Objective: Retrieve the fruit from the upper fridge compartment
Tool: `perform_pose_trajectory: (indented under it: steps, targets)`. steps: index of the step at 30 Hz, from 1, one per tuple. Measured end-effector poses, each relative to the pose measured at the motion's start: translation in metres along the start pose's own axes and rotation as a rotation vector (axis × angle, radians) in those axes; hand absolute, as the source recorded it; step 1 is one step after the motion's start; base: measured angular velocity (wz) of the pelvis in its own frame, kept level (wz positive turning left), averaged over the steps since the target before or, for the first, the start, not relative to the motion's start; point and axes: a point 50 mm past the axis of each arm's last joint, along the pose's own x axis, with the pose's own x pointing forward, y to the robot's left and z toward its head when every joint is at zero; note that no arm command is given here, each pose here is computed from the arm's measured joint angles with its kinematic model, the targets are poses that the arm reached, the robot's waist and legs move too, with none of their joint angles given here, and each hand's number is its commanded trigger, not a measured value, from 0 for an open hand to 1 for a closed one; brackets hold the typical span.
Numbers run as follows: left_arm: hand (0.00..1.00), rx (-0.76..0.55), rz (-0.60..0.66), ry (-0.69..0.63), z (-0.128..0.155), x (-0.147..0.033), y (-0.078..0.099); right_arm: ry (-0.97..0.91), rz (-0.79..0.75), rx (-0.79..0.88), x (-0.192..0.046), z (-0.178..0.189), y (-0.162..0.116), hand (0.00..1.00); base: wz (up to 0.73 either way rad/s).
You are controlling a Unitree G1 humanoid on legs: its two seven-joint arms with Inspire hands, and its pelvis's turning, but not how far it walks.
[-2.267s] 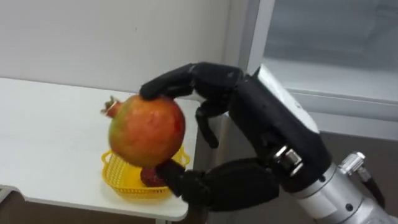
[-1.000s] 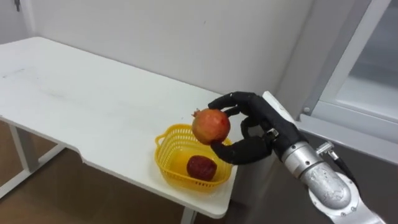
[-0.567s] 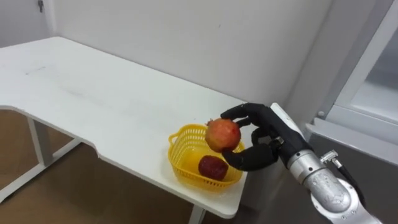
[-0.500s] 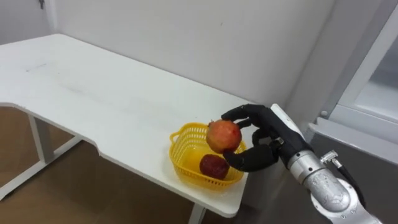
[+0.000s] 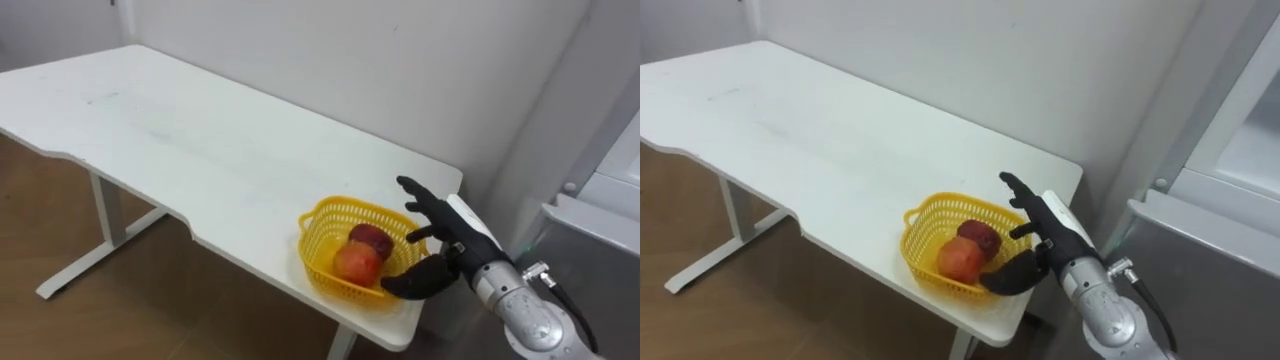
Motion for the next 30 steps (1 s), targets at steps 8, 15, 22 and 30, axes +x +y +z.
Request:
perform_pose_trajectory:
  steps: [8,15,22,30]
  targets:
    - [0.00,0.004,0.011,-0.033,0.012,0.001,0.004,0.036,0.006,0.004,-0.001,-0.008,0.002,0.00,0.00]
    - [0.00,0.003,0.011,-0.030,0.012,0.001,0.004,0.038,0.006,0.005,-0.001,-0.008,0.002,0.00,-0.02]
    - [0.00,0.004,0.025,-0.049,0.019,0.001,0.006,0.036,0.003,0.034,-0.001,-0.008,0.002,0.00,-0.01]
    - [0.00,0.003,0.027,-0.036,0.012,0.001,0.004,-0.036,-0.007,0.057,0.001,0.009,0.000,0.00,0.01]
